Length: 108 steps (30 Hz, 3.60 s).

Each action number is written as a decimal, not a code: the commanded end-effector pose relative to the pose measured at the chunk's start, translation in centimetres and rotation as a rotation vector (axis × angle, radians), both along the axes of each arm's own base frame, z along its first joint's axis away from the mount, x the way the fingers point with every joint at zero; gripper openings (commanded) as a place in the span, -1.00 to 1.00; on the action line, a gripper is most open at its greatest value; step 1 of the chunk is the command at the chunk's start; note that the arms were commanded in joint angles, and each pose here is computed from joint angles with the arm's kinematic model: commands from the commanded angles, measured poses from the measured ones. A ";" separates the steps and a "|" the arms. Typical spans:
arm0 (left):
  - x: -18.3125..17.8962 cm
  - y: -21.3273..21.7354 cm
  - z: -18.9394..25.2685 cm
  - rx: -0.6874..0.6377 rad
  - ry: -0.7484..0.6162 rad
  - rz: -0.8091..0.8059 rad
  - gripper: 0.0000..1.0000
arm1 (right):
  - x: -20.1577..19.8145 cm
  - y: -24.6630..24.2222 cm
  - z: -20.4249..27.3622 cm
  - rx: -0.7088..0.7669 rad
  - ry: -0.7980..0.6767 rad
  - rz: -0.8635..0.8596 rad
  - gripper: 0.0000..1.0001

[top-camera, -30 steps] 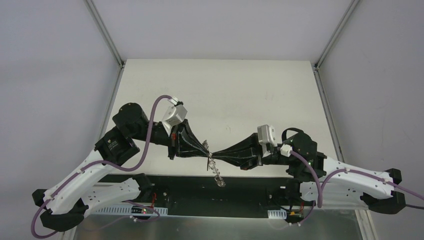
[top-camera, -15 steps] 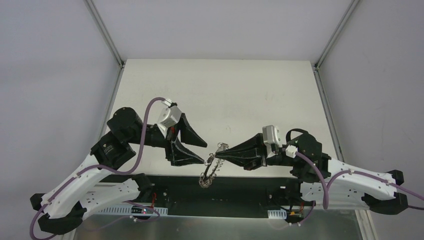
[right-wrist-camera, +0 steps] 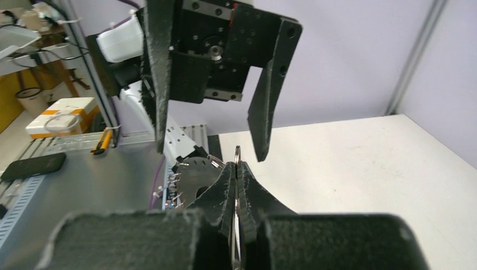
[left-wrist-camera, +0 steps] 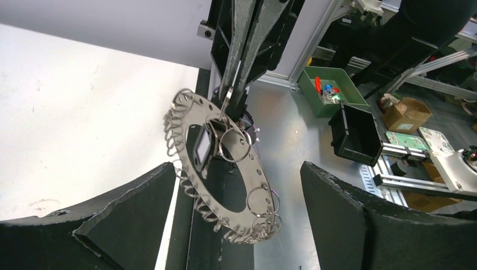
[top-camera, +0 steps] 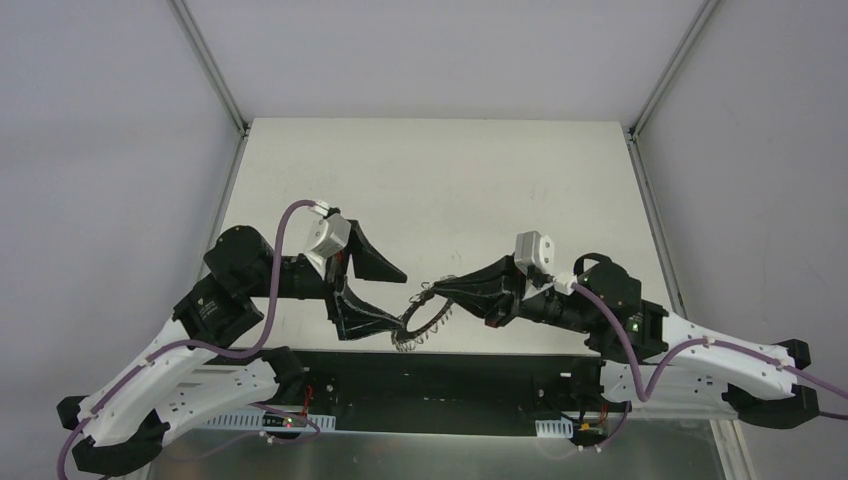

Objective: Put the keys on the keyring

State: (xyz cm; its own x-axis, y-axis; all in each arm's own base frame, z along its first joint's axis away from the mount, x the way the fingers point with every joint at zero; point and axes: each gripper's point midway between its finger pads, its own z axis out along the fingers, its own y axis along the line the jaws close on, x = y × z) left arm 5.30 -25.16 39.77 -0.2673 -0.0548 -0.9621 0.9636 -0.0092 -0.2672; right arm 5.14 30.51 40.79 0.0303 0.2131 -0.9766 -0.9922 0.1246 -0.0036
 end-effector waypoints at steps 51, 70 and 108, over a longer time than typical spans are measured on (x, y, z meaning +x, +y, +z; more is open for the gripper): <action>16.6 1.9 -15.3 0.536 0.154 0.837 -1.00 | 10.3 -2.5 -4.3 -0.123 0.168 -0.636 0.14; 25.6 3.8 -25.6 1.018 0.059 1.264 -1.00 | 14.1 -10.3 -17.5 -0.334 0.387 -1.062 0.41; 19.4 3.8 -11.6 0.513 0.046 1.019 0.98 | 16.3 -11.7 -12.1 -0.147 0.473 -1.245 0.98</action>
State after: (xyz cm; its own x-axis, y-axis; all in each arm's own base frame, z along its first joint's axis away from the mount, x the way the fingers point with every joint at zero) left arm 25.49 -24.59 29.27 -0.3378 0.1148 -0.9342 0.5337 0.8409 -0.0896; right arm 19.92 20.00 24.30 -0.3231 0.0038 -0.9464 -0.2557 0.9624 0.0912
